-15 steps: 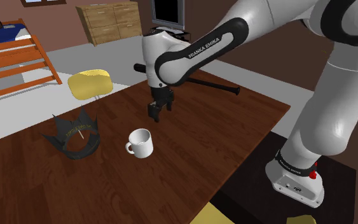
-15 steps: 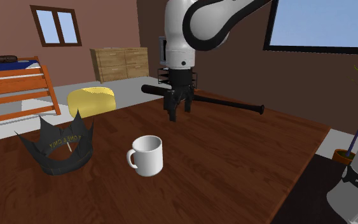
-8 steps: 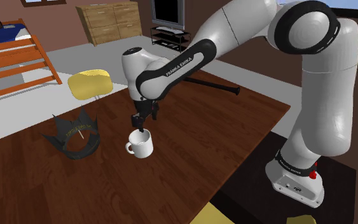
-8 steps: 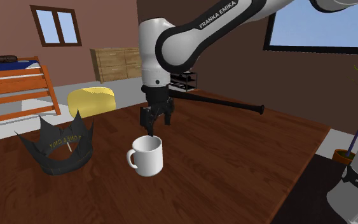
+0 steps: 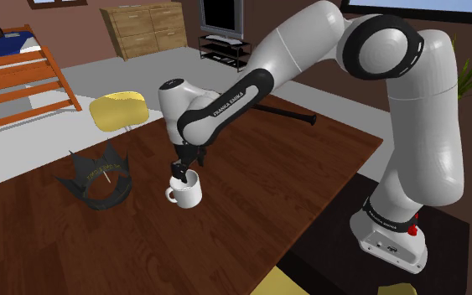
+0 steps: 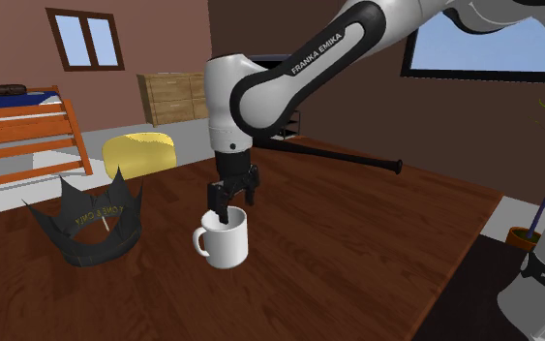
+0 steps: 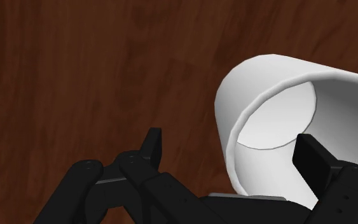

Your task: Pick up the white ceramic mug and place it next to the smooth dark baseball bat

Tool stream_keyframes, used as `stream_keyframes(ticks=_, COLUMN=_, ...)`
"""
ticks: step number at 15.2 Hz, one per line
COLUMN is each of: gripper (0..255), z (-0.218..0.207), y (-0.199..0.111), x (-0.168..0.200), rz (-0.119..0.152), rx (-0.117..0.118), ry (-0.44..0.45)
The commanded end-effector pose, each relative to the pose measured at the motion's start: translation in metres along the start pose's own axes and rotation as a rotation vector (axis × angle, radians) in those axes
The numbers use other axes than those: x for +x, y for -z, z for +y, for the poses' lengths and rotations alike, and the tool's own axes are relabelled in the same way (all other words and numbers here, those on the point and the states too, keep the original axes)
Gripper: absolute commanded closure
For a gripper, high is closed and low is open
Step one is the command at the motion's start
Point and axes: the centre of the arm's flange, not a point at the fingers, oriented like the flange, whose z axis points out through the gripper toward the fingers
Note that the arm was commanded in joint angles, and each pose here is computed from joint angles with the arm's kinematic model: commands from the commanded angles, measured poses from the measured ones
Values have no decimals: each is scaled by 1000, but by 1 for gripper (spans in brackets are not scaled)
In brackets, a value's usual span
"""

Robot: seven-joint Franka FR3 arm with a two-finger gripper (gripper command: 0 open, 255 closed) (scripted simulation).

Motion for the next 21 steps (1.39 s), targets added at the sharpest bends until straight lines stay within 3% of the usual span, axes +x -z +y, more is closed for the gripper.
stream_keyframes(ticks=1, gripper=0, z=-2, y=-7, x=0, rz=0, rx=0, ry=0)
stream_keyframes(ticks=8, gripper=0, z=-2, y=-7, x=0, rz=0, rx=0, ry=0)
stream_keyframes(ticks=9, gripper=255, z=-2, y=-7, x=0, rz=0, rx=0, ry=0)
stream_keyframes(ticks=18, gripper=255, z=-2, y=-7, x=0, rz=0, rx=0, ry=0)
stream_keyframes(ticks=21, gripper=255, z=-2, y=9, x=-1, rz=0, rx=0, ry=0)
